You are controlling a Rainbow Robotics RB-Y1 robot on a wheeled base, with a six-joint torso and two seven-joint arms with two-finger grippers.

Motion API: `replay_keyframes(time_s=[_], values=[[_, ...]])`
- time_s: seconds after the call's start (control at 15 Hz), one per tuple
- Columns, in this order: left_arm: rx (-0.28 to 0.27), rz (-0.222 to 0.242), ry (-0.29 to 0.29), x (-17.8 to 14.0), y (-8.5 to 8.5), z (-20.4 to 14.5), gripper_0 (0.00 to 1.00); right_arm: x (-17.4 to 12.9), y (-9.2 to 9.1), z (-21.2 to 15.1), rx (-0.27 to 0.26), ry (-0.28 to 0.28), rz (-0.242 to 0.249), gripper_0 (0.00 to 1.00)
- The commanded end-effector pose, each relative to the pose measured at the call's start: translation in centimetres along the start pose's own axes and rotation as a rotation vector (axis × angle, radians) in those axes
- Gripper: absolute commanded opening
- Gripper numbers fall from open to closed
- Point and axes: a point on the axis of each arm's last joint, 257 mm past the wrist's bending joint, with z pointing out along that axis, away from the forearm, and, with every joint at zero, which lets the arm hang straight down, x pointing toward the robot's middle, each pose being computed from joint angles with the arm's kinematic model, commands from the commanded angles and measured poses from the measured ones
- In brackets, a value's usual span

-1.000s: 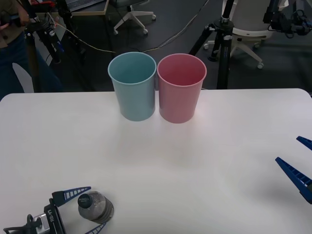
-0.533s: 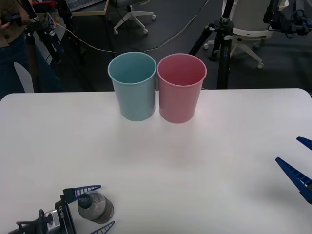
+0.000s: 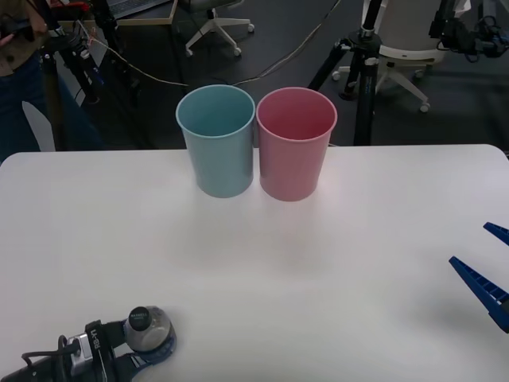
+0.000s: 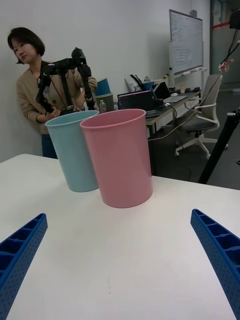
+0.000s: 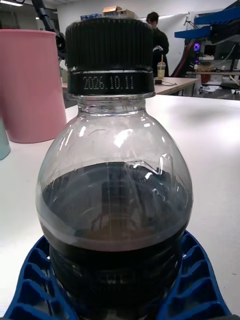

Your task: Grasp the object on the table and drop it into the matching bin: aluminum can to the light blue bin, PET bottle to the pink bin.

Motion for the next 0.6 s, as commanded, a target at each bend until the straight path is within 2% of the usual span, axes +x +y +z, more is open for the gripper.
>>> replay_keyframes(time_s=[0.07,0.13,0.27,0.33,0.6], values=[[-0.009,0.0,-0.005,-0.3,0.4,-0.5,0.0,0.0,0.0,0.0,0.0,0.0,0.0,1.0],[-0.015,-0.002,-0.008,-0.5,0.6,-0.6,0.0,0.0,0.0,0.0,0.0,0.0,0.0,1.0],[-0.015,-0.049,-0.002,-1.2,1.2,-1.1,0.0,0.0,0.0,0.0,0.0,0.0,0.0,1.0],[-0.021,-0.056,0.004,-1.6,1.6,-1.3,0.0,0.0,0.0,0.0,0.0,0.0,0.0,1.0],[-0.087,-0.087,0.032,-5.2,3.3,-2.1,0.0,0.0,0.0,0.0,0.0,0.0,0.0,1.0]])
